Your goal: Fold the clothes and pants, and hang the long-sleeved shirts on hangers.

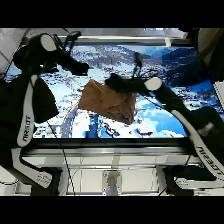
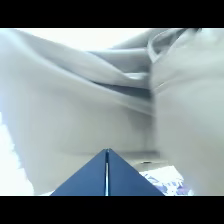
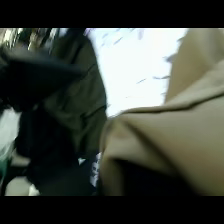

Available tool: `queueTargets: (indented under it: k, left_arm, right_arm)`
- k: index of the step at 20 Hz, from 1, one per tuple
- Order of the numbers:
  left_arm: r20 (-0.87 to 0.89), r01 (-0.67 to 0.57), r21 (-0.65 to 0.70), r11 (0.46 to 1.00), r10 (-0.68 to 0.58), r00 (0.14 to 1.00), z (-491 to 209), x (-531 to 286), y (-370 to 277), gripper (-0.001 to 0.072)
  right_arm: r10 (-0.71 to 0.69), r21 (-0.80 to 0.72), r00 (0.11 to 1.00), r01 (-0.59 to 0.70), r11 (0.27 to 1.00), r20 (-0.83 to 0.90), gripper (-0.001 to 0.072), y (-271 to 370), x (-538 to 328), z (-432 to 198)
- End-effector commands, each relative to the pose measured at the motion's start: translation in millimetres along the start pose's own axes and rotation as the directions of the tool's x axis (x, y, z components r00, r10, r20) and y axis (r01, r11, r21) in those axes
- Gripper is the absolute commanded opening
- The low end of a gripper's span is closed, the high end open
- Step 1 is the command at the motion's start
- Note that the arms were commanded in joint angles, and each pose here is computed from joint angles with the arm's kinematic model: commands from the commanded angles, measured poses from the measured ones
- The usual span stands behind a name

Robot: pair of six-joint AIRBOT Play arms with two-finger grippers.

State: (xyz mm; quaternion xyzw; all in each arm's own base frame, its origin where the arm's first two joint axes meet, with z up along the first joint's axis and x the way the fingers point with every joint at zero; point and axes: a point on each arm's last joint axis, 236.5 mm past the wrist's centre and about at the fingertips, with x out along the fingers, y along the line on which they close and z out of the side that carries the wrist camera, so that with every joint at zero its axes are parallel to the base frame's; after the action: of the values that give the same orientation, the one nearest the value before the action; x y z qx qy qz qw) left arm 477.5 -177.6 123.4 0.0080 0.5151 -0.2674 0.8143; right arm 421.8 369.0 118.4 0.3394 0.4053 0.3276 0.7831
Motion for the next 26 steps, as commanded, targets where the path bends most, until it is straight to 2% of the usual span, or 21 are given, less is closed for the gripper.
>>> queueTargets:
  k: [1, 4, 7, 9, 11, 12, 13, 15, 16, 18, 21, 26]
  left_arm:
    - [0.035, -0.045, -0.037, 0.998, 0.047, 0.998, -2, -38, 25, 0.0011]
    - [0.021, -0.045, -0.037, 0.998, 0.046, 0.999, -6, -40, 26, 0.0011]
    - [0.021, -0.045, -0.029, 0.999, 0.045, 0.999, -6, -40, 26, 0.0011]
    - [0.015, -0.044, -0.029, 0.999, 0.044, 0.999, -8, -40, 26, 0.0011]
    - [0.015, -0.044, -0.026, 0.999, 0.044, 0.999, -8, -40, 26, 0.0011]
    - [0.015, -0.044, -0.026, 0.999, 0.044, 0.999, -8, -40, 26, 0.0011]
    - [0.015, -0.043, -0.026, 0.999, 0.044, 0.999, -8, -40, 26, 0.0011]
    - [0.015, -0.043, -0.027, 0.999, 0.044, 0.999, -8, -40, 26, 0.0011]
    - [0.015, -0.043, -0.027, 0.999, 0.044, 0.999, -8, -40, 25, 0.0011]
    - [0.016, -0.036, -0.028, 0.999, 0.037, 0.999, -7, -40, 24, 0.0011]
    - [0.01, -0.031, -0.028, 0.999, 0.031, 0.999, -9, -40, 22, 0.0011]
    - [0.01, -0.03, -0.031, 0.999, 0.03, 0.999, -9, -40, 22, 0.0011]
  right_arm:
    - [0.064, -0.055, 0.998, -0.065, 0.996, -0.017, 0.0573, 44, 59, -24]
    - [0.083, -0.156, 0.996, -0.08, 0.985, 0.014, 0.0569, 66, 50, -4]
    - [-0.028, -0.248, 0.999, 0.023, 0.968, -0.016, 0.0553, 33, 2, 31]
    - [-0.243, -0.272, 0.966, 0.213, 0.938, -0.083, 0.0553, -30, -58, 47]
    - [-0.535, -0.27, 0.824, 0.481, 0.834, -0.187, 0.0554, -111, -138, 38]
    - [-0.611, -0.263, 0.76, 0.556, 0.788, -0.224, 0.0554, -139, -170, 25]
    - [-0.636, -0.233, 0.74, 0.593, 0.771, -0.219, 0.0555, -159, -187, 16]
    - [-0.601, -0.102, 0.796, 0.594, 0.798, -0.064, 0.0557, -188, -186, 17]
    - [-0.551, 0.029, 0.834, 0.551, 0.834, 0.021, 0.0565, -202, -177, 18]
    - [-0.463, 0.261, 0.886, 0.441, 0.859, 0.026, 0.0702, -235, -158, -3]
    - [-0.355, 0.33, 0.934, 0.35, 0.877, -0.047, 0.0703, -261, -129, -26]
    - [-0.308, 0.369, 0.933, 0.358, 0.858, -0.188, 0.0703, -287, -77, -51]
